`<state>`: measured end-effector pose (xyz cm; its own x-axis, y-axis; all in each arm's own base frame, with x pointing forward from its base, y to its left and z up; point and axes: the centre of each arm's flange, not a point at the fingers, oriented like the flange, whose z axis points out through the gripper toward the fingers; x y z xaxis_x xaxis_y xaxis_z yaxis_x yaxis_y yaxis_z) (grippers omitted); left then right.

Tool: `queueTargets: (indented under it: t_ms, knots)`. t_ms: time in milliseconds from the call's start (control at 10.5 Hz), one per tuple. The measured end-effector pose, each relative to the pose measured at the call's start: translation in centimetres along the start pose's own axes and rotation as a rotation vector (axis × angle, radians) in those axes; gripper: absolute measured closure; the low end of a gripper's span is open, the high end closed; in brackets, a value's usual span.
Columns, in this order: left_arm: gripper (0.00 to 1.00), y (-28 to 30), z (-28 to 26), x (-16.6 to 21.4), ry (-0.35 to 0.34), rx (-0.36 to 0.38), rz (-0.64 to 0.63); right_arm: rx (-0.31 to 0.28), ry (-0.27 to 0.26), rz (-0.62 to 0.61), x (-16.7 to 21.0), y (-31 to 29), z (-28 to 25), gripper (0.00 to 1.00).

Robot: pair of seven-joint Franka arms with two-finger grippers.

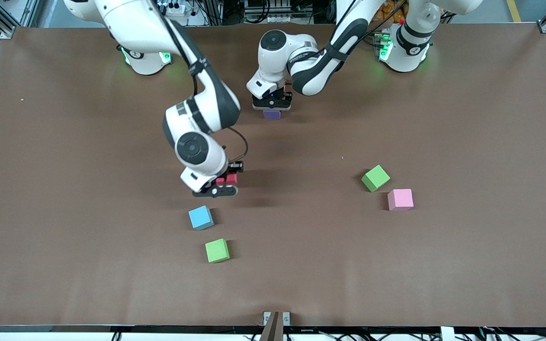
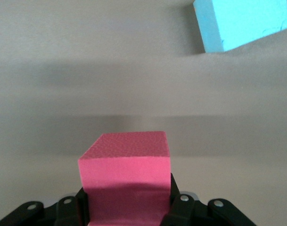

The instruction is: Arrange blocks into number 1

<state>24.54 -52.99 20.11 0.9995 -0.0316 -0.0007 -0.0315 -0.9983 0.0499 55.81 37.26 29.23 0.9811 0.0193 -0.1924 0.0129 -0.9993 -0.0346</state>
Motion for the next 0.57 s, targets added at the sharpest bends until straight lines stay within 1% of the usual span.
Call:
queueTargets:
  t_ms: [191, 477, 572]
  knots:
    - [0.40, -0.2, 0.0, -0.4, -0.004, 0.003, 0.005, 0.002, -0.008, 0.012, -0.4, 0.2, -1.2, 0.41]
    - [0.40, 0.1, -0.1, -1.7, -0.014, 0.002, 0.022, 0.045, -0.033, 0.045, -1.7, -1.8, -1.0, 0.41]
    - [0.40, 0.2, -0.1, -1.9, -0.016, 0.001, 0.025, 0.051, -0.038, 0.045, -2.3, -2.7, -0.9, 0.41]
